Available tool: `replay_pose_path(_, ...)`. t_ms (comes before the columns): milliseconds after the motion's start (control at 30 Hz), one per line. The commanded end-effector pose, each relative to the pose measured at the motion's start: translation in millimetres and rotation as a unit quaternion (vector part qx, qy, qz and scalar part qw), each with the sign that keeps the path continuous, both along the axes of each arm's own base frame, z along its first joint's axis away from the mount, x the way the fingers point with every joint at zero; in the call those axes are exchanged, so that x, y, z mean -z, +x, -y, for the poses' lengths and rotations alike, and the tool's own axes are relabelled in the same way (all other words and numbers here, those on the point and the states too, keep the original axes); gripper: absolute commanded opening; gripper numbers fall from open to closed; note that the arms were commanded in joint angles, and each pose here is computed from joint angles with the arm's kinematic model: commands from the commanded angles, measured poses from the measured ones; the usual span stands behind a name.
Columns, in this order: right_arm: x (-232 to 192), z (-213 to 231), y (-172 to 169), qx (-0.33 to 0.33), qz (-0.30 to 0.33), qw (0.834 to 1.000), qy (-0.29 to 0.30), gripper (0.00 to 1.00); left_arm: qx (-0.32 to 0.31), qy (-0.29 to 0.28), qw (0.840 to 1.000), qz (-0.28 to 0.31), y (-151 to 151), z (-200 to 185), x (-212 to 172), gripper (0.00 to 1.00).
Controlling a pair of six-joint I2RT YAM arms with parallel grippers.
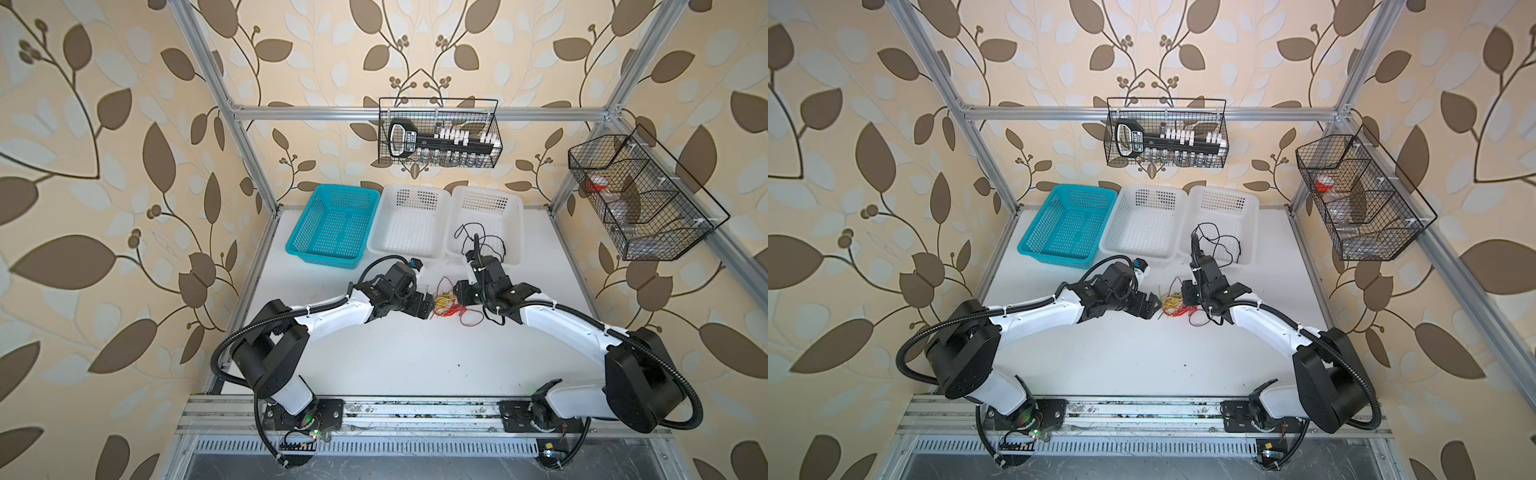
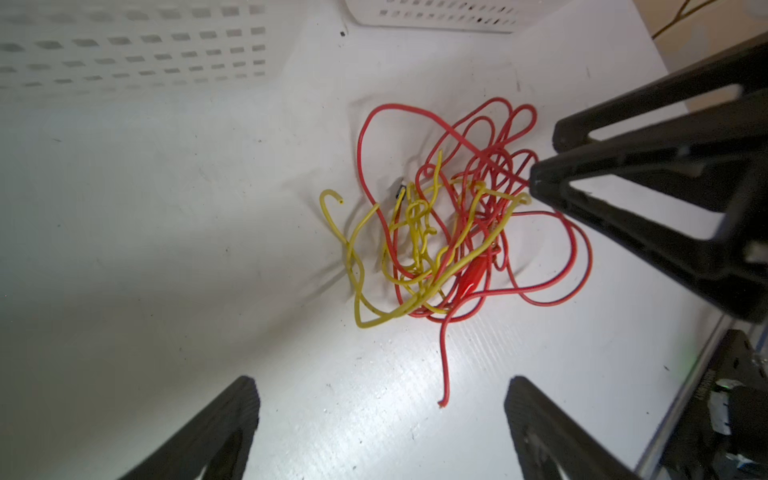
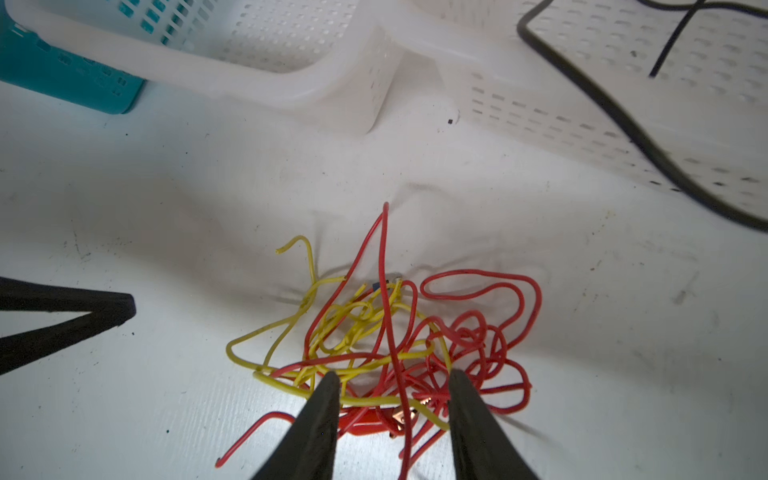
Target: Untangle the cables
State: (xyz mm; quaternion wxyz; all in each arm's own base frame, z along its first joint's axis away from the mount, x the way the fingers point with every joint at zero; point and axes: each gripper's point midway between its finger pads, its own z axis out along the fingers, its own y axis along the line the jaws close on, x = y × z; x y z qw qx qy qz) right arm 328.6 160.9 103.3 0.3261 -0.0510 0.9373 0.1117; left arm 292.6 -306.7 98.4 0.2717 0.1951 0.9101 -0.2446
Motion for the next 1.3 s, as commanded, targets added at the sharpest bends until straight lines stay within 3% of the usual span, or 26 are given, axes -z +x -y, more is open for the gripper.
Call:
replay_pose_path(0, 5.6, -0.5, -3.9, 0.004, -0.007, 1.000, 0.007, 0.43, 0.000, 0.007, 0.999, 0.036, 13.6, 9.2, -13.5, 0.91)
replay_pose_path(333, 7.0, 5.9, -6.5, 0.009, -0.006, 1.000, 0.006, 0.44, 0.026, 0.016, 0.997, 0.072, 26.6, 31.8, -23.6, 0.69)
replay_pose_path(900, 2.8, 19.0, -6.6, 0.019, 0.000, 1.000, 0.016, 0.44, 0.103, 0.034, 0.993, 0.044, 22.0, 61.2, 2.6, 0.61)
replay_pose_path(1167, 3.0, 19.0, -6.3, 0.019, -0.001, 1.000, 0.016, 0.44, 0.113, 0.039, 0.992, 0.040, 21.2, 64.3, 10.7, 0.44)
replay_pose_path(1267, 3.5, 18.7, -6.2, 0.019, -0.001, 1.000, 0.017, 0.44, 0.110, 0.036, 0.992, 0.041, 21.2, 64.5, 8.4, 0.41)
